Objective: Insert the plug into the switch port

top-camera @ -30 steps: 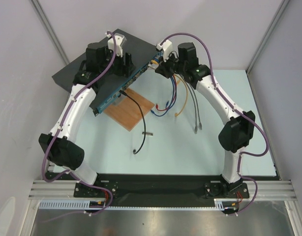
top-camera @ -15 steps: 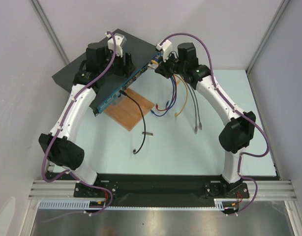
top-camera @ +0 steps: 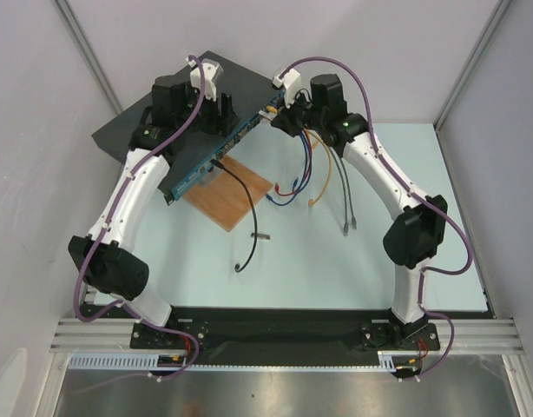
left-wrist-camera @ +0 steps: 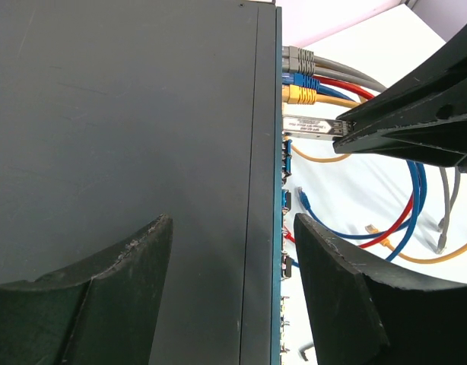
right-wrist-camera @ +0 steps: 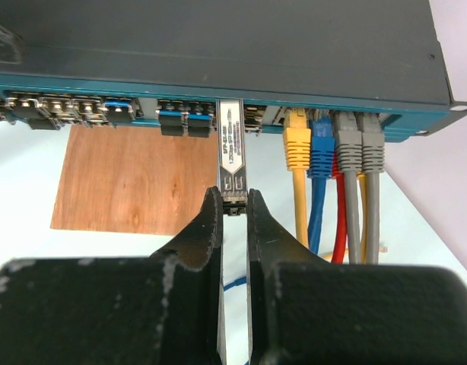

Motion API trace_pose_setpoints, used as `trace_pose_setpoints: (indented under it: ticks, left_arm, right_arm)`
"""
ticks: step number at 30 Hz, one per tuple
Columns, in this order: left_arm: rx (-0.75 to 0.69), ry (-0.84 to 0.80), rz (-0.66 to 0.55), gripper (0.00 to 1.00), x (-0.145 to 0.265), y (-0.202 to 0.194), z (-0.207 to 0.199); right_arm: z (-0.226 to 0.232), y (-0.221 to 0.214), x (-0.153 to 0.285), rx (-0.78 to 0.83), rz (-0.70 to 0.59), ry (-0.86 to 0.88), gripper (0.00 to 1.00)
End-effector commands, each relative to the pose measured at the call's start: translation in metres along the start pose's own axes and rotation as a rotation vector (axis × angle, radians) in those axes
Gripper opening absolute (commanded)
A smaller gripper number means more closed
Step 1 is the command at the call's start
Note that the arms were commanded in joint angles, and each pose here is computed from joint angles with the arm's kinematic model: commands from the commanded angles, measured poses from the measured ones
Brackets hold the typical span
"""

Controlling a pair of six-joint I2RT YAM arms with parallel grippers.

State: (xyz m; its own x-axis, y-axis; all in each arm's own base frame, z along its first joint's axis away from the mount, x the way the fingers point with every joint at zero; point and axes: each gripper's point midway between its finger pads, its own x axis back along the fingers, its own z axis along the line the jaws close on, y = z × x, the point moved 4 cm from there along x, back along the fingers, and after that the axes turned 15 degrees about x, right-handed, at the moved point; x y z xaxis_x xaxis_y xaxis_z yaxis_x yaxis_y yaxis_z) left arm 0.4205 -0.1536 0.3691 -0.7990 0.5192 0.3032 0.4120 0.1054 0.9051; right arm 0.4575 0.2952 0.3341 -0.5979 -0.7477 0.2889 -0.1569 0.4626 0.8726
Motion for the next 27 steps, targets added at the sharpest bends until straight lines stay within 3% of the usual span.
trace_pose_setpoints:
  ticks: [1,27]
  left_arm:
    - [0.006,-0.025,-0.058,0.70,0.006,0.019,-0.007]
    - [0.006,-0.031,-0.055,0.71,0.004,0.019,-0.008]
  right_arm:
    - [-0.011,0.015,0.002,0.005,-0.039,-0.042,0.00]
    - [-0.002,0.004,-0.004,0.001,-0.024,-0.012,0.00]
